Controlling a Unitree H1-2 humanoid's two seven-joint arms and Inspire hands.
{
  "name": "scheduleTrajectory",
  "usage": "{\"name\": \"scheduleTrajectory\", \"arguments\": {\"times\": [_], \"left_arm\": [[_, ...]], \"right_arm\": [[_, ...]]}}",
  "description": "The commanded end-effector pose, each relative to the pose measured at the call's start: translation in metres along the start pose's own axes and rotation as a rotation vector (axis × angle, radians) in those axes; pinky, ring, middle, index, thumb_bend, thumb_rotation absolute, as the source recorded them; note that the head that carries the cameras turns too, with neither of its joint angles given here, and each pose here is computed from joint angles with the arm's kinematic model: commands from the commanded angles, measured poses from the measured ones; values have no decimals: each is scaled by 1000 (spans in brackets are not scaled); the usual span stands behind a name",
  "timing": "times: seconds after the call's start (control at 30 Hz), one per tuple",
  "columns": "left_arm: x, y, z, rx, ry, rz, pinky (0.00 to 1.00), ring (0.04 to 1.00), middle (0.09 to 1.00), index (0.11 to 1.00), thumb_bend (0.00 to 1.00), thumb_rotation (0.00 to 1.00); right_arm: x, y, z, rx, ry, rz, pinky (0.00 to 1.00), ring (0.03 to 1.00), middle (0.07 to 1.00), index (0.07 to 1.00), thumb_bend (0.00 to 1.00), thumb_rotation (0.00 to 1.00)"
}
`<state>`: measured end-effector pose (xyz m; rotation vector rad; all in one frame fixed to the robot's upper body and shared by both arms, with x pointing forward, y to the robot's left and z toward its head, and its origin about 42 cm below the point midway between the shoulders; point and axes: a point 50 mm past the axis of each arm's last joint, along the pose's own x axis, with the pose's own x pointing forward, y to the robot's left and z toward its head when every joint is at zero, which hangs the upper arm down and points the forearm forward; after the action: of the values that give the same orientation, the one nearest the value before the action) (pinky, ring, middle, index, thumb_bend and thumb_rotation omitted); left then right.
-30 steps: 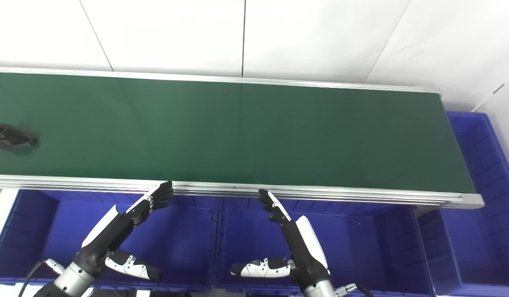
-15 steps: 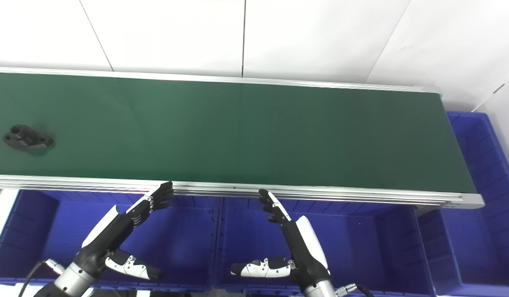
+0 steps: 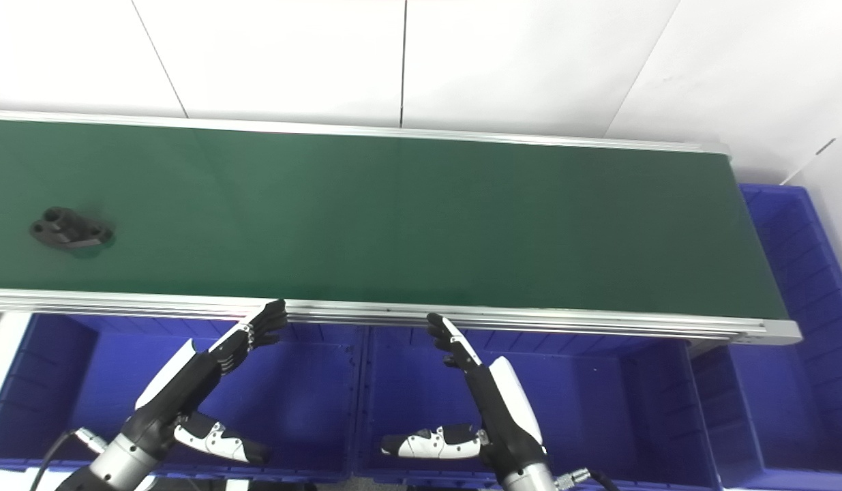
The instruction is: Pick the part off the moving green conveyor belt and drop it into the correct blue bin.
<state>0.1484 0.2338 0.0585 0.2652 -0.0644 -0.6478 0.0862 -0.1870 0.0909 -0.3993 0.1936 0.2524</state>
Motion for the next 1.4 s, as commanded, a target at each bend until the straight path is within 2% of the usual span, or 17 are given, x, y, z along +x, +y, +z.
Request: {"name": "scheduleTrajectory", "arguments": {"times": [0.0,0.17,0.4,0.63,0.77,1.03,1.37], "left_arm": [[1,7,10,28,-49,13,892,940,967,967,889,355],[2,7,10,32,-50,14,873,933,967,964,888,351],[3,3,7,38,-52,16,885,929,959,963,899,376],[8,-19,0,3,-29,2,879,933,959,957,903,366],[12,-30,-3,28,-11,5,849,907,942,946,920,370],[15,-36,-5,40,-4,8,854,915,941,946,919,345],[15,-36,-8,67,7,14,841,902,936,951,938,402]], "right_arm": [[-1,-1,7,13,-19,-22,835,891,909,946,902,234],[-1,-2,7,9,-25,-18,848,896,911,952,895,248],[-3,-3,4,18,-19,-20,834,889,907,946,897,219],[-12,-15,-20,30,-33,-2,893,923,926,970,873,213],[-14,-19,-28,20,-20,-5,907,939,941,978,870,194],[-14,-19,-30,30,0,-3,962,966,959,989,860,135],[-12,-17,-31,19,-5,-5,928,951,944,974,875,136]]}}
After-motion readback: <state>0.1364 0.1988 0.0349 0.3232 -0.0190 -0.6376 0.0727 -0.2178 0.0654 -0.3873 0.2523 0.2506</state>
